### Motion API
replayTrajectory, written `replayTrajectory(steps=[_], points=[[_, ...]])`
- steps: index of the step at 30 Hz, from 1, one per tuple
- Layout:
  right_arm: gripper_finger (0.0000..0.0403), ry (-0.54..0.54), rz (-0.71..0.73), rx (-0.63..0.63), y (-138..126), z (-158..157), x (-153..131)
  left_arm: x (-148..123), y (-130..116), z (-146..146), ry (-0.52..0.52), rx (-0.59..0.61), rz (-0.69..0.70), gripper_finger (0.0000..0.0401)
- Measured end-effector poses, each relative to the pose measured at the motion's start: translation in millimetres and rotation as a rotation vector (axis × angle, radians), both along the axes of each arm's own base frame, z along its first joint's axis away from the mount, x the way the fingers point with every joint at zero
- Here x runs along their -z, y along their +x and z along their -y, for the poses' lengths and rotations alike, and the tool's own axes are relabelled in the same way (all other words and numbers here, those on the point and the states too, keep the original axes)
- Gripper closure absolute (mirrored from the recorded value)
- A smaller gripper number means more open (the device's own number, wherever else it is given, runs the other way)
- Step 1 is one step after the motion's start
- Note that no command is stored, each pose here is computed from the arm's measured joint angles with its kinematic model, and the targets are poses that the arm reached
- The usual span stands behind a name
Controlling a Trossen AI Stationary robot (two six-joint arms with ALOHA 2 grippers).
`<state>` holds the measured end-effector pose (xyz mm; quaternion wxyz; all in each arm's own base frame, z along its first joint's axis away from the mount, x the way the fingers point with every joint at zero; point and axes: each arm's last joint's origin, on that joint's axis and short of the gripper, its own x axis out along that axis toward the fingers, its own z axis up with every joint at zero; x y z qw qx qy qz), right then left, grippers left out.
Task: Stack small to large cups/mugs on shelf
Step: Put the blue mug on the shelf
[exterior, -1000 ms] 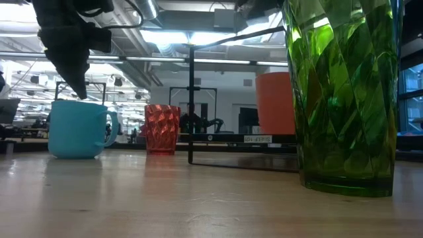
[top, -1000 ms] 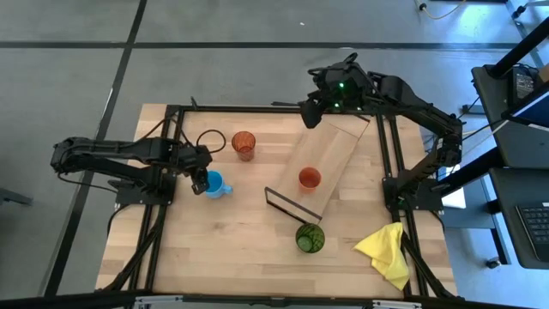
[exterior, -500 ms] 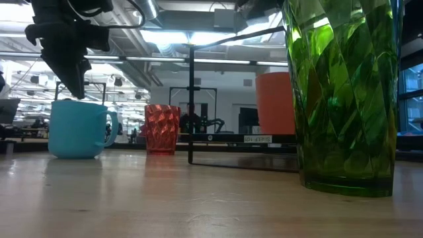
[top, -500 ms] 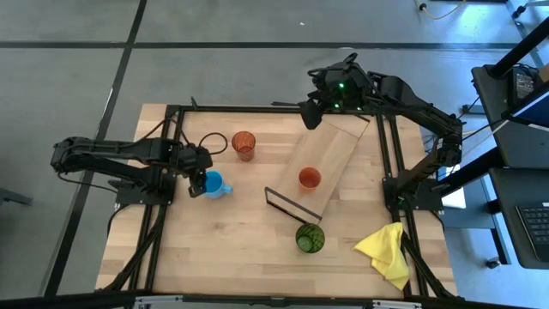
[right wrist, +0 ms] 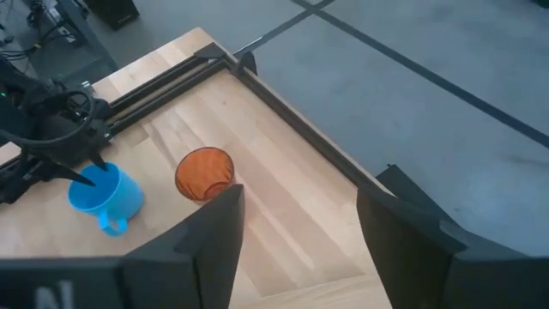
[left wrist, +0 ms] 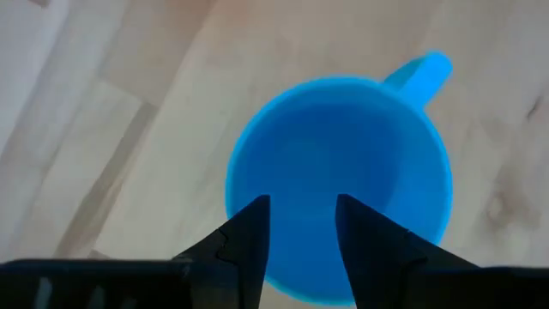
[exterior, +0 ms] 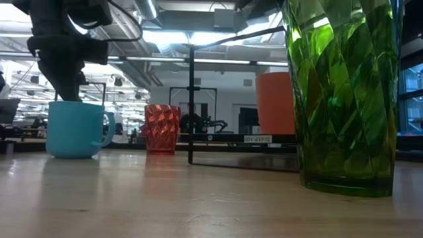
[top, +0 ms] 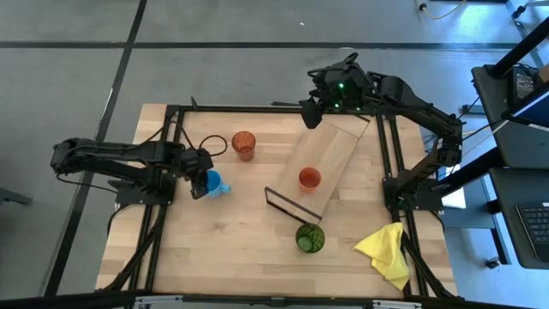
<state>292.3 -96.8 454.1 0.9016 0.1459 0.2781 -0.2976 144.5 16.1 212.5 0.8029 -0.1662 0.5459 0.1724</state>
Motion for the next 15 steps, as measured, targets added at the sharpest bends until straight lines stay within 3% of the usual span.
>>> replayTrajectory(steps=[7, 12, 15], points=[[0.0176, 0.001, 0.000, 0.008, -0.5, 1.9, 0.1, -0.8, 0.7, -0.7, 0.017, -0.022, 0.008, 0.0272], [0.0176, 0.006, 0.004, 0.026, -2.0, 6.4, 0.1, -15.8, 6.4, -0.7, -0.002, -0.027, 0.072, 0.0272], [0.0176, 0.009, 0.004, 0.030, -2.5, 8.2, 0.2, -26.4, 9.4, -2.1, 0.037, -0.042, 0.108, 0.0272]])
